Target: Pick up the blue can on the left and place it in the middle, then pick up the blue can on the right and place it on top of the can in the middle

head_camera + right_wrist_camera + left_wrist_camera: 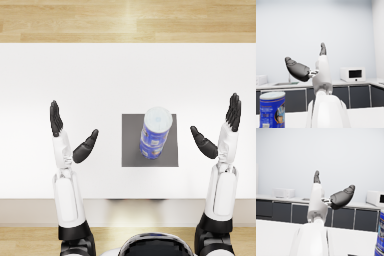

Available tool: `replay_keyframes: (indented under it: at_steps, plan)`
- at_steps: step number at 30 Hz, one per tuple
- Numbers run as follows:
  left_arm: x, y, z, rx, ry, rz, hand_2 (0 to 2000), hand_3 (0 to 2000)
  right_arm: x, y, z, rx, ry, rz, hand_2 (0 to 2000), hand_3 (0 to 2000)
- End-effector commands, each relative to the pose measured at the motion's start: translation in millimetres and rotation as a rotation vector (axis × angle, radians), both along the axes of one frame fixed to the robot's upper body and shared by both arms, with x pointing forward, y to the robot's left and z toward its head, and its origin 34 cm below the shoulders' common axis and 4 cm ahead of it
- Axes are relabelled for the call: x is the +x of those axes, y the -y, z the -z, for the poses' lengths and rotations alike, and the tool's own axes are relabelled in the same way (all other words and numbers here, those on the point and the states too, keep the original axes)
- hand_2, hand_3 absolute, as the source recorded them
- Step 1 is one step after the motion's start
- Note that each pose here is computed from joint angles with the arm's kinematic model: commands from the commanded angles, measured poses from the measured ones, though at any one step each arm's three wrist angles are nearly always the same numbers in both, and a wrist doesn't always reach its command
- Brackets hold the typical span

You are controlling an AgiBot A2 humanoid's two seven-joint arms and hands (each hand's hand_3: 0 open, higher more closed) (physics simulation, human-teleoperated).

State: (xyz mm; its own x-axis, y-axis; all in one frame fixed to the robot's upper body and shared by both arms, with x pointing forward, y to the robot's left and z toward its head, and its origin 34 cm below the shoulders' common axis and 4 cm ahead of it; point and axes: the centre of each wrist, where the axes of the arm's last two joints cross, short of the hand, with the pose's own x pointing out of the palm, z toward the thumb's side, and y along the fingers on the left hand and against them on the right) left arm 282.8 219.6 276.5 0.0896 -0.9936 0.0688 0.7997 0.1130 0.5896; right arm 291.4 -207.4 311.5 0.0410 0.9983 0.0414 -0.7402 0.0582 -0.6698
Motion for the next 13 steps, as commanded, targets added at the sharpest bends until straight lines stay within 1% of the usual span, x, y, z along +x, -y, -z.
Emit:
replay_keyframes:
  at_steps: [1,13]
  plan:
    - [0.0,0.0,0.1,0.0,0.0,0.0,0,0,0.0,0.0,0.1,0.0,0.0,0.0,0,0]
    - [0.0,0.0,0.3,0.0,-0.001,0.0,0,0,0.0,0.1,0.3,0.0,-0.001,0.0,0,0]
